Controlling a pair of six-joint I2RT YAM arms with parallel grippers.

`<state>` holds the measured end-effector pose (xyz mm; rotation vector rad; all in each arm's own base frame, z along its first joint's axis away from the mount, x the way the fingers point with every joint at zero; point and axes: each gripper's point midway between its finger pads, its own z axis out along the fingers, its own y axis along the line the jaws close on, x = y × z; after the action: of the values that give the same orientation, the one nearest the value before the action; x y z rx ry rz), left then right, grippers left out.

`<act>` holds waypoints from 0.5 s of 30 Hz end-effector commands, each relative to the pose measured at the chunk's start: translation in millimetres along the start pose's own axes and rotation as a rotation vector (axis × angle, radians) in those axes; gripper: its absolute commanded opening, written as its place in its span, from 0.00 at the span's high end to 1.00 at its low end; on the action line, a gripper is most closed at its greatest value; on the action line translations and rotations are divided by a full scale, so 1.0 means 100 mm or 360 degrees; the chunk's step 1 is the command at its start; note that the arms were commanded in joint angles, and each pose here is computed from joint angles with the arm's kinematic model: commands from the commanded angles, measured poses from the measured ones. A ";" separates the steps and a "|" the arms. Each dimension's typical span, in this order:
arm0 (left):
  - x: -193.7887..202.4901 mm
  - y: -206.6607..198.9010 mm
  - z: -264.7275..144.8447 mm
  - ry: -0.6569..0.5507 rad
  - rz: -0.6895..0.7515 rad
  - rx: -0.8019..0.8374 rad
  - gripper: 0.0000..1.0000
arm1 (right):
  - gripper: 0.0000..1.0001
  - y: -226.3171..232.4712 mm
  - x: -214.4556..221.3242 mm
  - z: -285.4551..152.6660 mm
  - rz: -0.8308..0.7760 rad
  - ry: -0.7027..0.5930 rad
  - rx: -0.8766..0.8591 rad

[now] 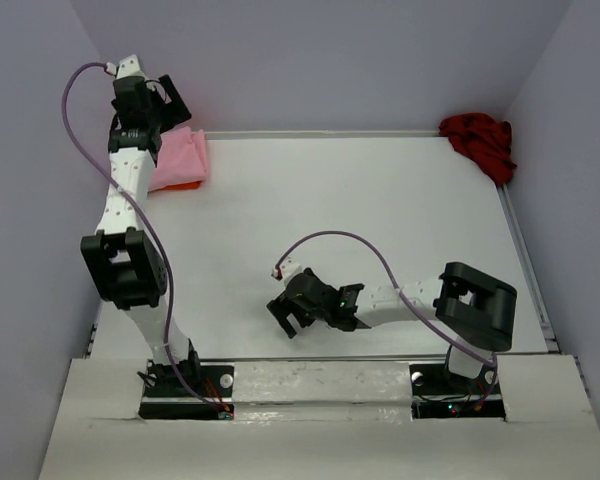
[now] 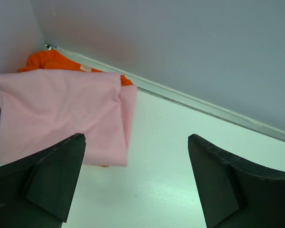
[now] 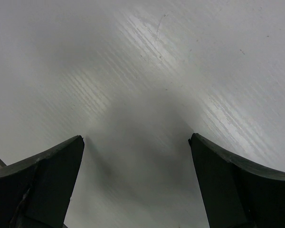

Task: Fold and stack the t-shirts
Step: Neatly place the folded tshirt to the corner

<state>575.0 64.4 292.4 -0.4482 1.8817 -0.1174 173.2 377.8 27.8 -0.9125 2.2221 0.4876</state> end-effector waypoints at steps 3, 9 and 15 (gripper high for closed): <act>0.40 -0.64 -0.62 -0.0060 -0.0009 0.0282 0.01 | 0.00 -0.33 -0.35 -0.23 0.0236 -0.0213 0.0129; 1.19 -1.13 -0.93 0.0071 0.0083 0.0333 0.01 | 0.00 -0.89 -0.98 -0.61 0.0500 -0.0498 0.0235; 1.88 -1.33 -1.28 0.0127 -0.0003 0.0518 0.01 | 0.00 -1.63 -1.48 -0.71 0.0613 -0.0592 0.0635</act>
<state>439.5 -131.8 164.7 -0.1845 2.0921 -0.3576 305.9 304.9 145.5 -0.2627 2.0911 0.4473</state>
